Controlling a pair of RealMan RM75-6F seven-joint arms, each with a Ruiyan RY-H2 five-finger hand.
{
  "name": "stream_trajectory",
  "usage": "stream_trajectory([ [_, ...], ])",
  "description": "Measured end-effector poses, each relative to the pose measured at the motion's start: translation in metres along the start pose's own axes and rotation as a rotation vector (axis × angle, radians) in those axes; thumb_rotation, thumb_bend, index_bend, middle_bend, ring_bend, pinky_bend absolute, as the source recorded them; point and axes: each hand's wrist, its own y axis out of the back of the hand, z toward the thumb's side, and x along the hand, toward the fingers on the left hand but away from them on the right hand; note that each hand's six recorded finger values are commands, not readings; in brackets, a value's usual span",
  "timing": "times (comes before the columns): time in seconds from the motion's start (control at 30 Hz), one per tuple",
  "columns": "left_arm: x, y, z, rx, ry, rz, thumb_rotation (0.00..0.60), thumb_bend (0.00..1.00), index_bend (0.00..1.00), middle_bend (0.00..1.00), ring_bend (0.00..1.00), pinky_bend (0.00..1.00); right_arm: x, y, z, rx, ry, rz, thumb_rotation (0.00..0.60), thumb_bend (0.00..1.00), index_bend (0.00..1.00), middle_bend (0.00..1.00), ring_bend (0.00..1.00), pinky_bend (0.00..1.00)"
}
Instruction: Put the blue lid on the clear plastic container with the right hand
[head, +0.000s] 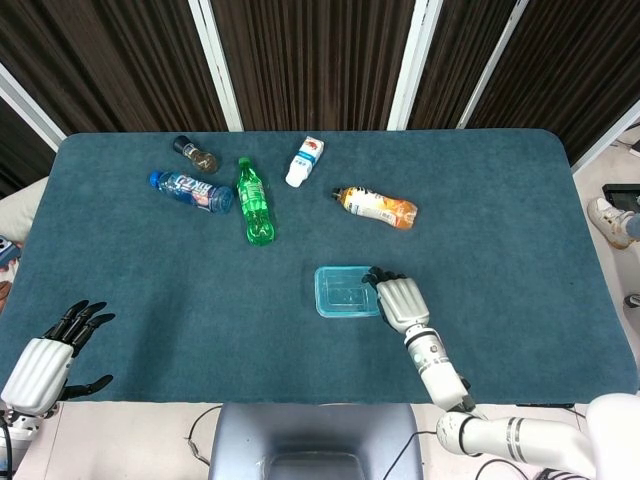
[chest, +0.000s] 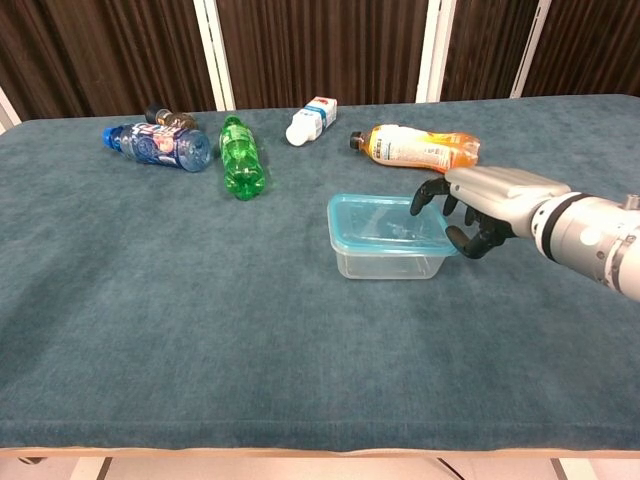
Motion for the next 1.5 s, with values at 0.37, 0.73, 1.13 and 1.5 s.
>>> stream_trajectory([
  [0.37,0.0,0.0,0.001,-0.002,-0.002,0.001,0.6,0.5,0.21,0.11,0.07,0.35,0.023,0.031,0.011,0.039,0.032,-0.114,0.6,0.45,0.32,0.26,0.19,0.33],
  [0.73,0.001,-0.002,0.001,0.006,-0.002,-0.006,0.6,0.5,0.21,0.11,0.07,0.35,0.013,0.039,0.044,-0.003,0.095,-0.096,0.6,0.46,0.32,0.26,0.19,0.33],
  [1.13,0.001,-0.001,0.0,0.002,0.001,-0.006,0.6,0.5,0.21,0.11,0.07,0.35,-0.004,0.027,0.071,0.006,0.108,-0.057,0.6,0.45,0.32,0.26,0.19,0.34],
  [1.5,0.001,-0.002,0.0,0.003,0.001,-0.009,0.6,0.5,0.21,0.11,0.07,0.35,-0.012,0.02,0.082,-0.008,0.107,-0.043,0.6,0.45,0.32,0.26,0.19,0.34],
])
